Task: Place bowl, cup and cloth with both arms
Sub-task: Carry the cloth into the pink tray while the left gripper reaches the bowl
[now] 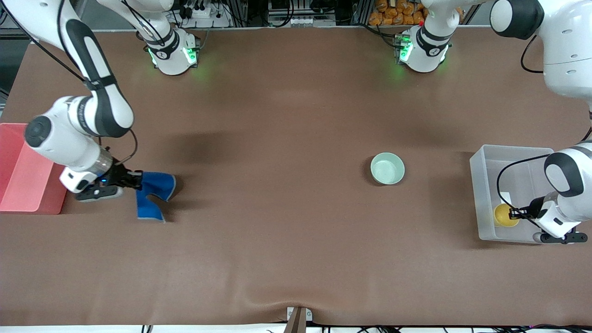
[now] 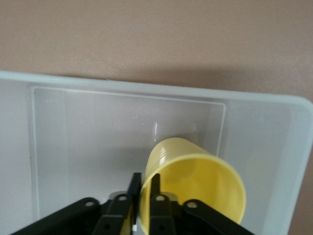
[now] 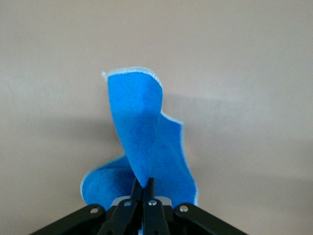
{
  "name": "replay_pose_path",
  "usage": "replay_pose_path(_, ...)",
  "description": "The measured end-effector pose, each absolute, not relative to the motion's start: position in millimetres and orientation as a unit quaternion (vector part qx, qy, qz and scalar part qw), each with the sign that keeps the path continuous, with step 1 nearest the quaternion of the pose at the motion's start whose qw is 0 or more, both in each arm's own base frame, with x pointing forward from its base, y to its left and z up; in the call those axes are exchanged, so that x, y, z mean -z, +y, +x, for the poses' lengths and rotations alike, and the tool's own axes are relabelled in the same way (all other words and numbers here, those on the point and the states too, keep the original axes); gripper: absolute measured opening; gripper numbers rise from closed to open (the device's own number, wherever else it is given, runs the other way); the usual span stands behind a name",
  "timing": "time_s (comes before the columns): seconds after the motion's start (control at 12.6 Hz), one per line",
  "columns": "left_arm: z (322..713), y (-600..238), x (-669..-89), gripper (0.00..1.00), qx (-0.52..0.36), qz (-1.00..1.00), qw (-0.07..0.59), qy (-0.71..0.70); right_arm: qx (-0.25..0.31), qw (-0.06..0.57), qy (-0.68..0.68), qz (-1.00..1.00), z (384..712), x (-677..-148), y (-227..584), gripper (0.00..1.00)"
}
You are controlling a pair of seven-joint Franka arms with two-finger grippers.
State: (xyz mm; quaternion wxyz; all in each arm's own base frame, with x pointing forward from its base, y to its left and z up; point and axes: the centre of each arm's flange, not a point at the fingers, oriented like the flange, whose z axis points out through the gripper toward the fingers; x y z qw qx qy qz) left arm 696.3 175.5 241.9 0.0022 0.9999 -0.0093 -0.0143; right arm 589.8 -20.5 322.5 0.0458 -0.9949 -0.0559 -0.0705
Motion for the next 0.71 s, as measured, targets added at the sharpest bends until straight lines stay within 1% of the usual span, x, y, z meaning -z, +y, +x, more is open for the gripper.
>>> replay_pose_path(0.16, 696, 178, -242, 0.41, 0.013, 1.000, 0.002, -0.024, 0.108, 0.036, -0.046, -0.992, 592, -368, -48, 0.02)
replay_pose_path(0.24, 697, 179, -244, 0.41, 0.010, 1.000, 0.001, -0.025, 0.123, 0.029, -0.042, -0.991, 587, -392, -68, 0.02)
replay_pose_path(0.32, 698, 179, -247, 0.45, 0.008, 1.000, 0.001, -0.025, 0.132, 0.023, -0.036, -0.990, 580, -414, -89, 0.02)
replay_pose_path(0.48, 699, 178, -264, 0.49, 0.007, 1.000, 0.002, -0.026, 0.131, 0.016, -0.030, -0.991, 558, -460, -124, 0.02)
replay_pose_path(0.71, 696, 170, -319, 0.52, 0.012, 0.999, 0.011, -0.030, 0.123, 0.009, -0.024, -0.992, 519, -542, -167, 0.02)
